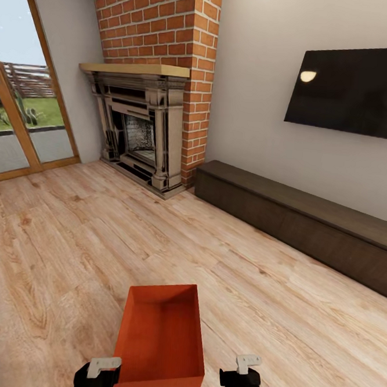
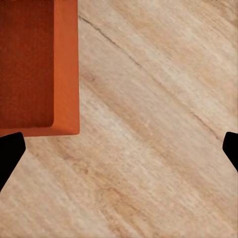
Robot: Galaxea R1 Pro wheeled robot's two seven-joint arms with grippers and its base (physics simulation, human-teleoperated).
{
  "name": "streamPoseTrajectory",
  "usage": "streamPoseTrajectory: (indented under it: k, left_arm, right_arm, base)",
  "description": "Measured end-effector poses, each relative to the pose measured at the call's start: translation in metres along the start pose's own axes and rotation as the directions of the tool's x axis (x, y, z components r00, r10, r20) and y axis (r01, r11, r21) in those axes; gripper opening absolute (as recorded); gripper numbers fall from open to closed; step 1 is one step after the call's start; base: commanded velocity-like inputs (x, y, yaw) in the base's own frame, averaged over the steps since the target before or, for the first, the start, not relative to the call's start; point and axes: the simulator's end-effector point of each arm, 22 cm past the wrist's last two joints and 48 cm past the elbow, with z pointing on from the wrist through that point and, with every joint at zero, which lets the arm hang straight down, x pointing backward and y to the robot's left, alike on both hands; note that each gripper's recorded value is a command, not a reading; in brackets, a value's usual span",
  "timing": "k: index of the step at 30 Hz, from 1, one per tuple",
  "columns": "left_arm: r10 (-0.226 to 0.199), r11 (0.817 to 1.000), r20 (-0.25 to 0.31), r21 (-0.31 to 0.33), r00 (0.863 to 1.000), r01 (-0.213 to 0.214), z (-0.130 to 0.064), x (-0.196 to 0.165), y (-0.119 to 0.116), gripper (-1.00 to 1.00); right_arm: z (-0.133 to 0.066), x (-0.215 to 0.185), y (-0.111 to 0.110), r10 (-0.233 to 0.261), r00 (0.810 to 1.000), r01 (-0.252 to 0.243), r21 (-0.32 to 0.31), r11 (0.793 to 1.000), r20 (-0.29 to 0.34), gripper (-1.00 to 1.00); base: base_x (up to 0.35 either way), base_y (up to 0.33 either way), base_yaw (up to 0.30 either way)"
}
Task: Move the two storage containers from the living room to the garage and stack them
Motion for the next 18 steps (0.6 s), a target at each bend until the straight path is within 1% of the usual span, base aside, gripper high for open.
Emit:
streamPoseTrajectory:
  k: [6,9,12,18]
  left_arm:
    - [-0.003,1.000,0.004,-0.009,1.000,0.003,0.0001,-0.0009,0.0028,1.00]
    - [-0.003,1.000,0.003,-0.010,1.000,0.003,0.0001,-0.0004,0.0030,1.00]
    - [-0.003,1.000,0.001,-0.010,1.000,0.003,0.0002,0.0007,0.0028,1.00]
    - [-0.003,1.000,-0.005,-0.011,1.000,0.003,0.0005,0.0036,0.0031,1.00]
  right_arm:
    - [0.0000,-0.0007,0.0003,0.000,1.000,0.000,0.001,1.000,0.002,1.00]
    - [0.0002,-0.0003,0.0003,0.000,1.000,0.000,0.001,1.000,0.001,1.00]
    - [0.0005,0.0005,0.0004,0.000,1.000,0.000,0.001,1.000,-0.001,1.00]
    - [0.0013,0.0030,0.0006,0.001,1.000,-0.001,0.001,1.000,-0.006,1.00]
  base:
    - [0.000,0.000,0.008]
    - [0.000,0.000,0.087]
    - [0.000,0.000,0.156]
    - [0.000,0.000,0.225]
